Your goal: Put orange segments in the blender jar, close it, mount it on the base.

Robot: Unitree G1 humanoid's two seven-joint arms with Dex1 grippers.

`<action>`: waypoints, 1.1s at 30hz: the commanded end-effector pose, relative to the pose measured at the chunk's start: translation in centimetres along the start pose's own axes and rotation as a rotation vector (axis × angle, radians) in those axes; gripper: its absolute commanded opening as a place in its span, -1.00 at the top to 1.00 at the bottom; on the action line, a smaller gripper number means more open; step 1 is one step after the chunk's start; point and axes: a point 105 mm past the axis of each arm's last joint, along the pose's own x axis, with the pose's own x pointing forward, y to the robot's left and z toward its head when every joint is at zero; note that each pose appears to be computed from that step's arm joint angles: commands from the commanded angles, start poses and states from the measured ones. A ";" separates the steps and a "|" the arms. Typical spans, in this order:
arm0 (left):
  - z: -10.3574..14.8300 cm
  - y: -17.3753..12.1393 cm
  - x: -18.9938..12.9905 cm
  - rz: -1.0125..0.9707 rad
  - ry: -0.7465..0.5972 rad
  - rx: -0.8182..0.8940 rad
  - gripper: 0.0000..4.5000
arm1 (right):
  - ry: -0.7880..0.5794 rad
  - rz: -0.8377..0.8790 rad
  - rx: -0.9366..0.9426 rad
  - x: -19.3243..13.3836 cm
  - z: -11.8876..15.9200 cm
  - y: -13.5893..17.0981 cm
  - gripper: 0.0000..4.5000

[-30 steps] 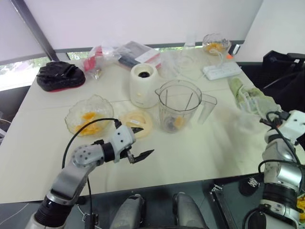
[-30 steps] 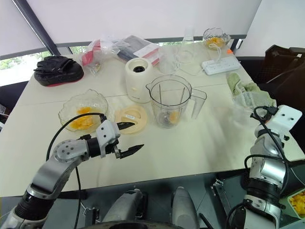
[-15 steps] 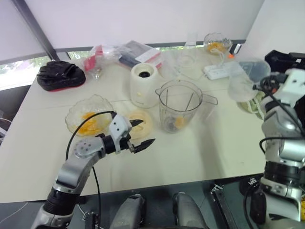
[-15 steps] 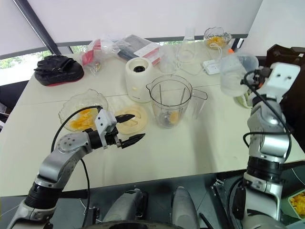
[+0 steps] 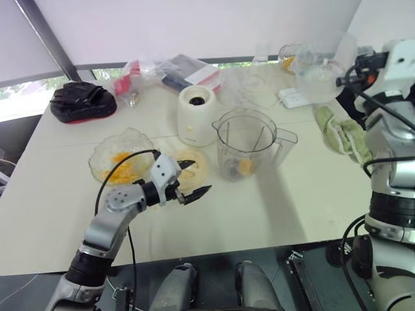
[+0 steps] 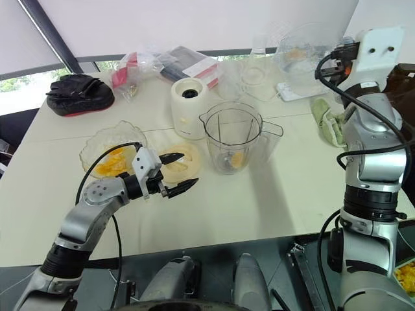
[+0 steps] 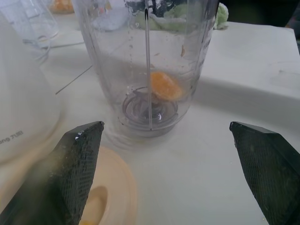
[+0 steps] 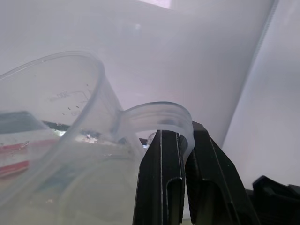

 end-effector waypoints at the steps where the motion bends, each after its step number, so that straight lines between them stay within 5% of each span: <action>1: 1.0 0.3 0.1 0.004 -0.028 0.049 -1.00 | -0.125 0.043 -0.020 -0.4 4.2 0.4 0.99; 33: 0.7 0.1 0.2 -0.013 -0.014 0.073 -1.00 | -0.122 0.405 -0.407 -2.1 3.5 5.4 0.99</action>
